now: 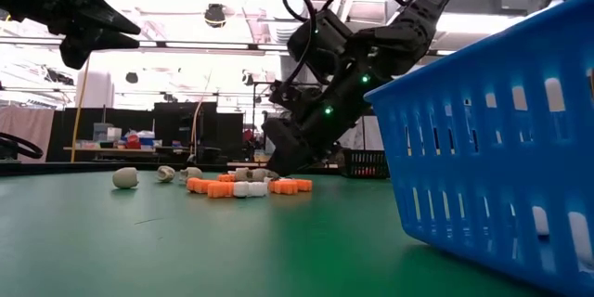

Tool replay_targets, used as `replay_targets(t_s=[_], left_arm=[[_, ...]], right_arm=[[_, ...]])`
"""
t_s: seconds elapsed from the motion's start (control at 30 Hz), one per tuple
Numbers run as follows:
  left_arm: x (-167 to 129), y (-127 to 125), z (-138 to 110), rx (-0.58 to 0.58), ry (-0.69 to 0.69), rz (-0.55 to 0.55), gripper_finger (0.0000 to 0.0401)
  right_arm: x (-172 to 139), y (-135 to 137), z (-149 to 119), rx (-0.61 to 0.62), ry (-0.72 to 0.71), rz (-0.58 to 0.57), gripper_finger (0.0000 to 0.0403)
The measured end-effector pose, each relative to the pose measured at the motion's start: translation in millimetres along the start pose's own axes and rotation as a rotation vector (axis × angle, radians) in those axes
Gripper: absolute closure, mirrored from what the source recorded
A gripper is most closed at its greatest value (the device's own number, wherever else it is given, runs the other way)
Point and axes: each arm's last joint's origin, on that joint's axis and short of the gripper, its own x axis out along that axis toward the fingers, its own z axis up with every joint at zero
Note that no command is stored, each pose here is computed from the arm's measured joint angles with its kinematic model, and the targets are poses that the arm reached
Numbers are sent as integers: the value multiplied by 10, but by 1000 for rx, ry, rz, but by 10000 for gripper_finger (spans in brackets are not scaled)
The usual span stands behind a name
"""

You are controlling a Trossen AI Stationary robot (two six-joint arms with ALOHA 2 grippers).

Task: Sort Halloween decoration
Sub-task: Put the orange skeleton toy into the top black basket

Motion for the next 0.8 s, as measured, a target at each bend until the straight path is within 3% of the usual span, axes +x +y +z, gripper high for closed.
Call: replay_targets(t_s=[0.2, 0.4, 0.6, 0.8], left_arm=[[0, 0, 0, -10, 0, -1, 280], [0, 0, 0, -11, 1, -1, 280], [0, 0, -1, -11, 1, -1, 280], [0, 0, -1, -11, 1, 0, 280]], right_arm=[[1, -29, 6, 70, -2, -22, 388], [-98, -141, 122, 135, -20, -41, 388], [-418, -364, 460, 141, -105, -65, 396], [-896, -826, 728, 147, -120, -243, 396]])
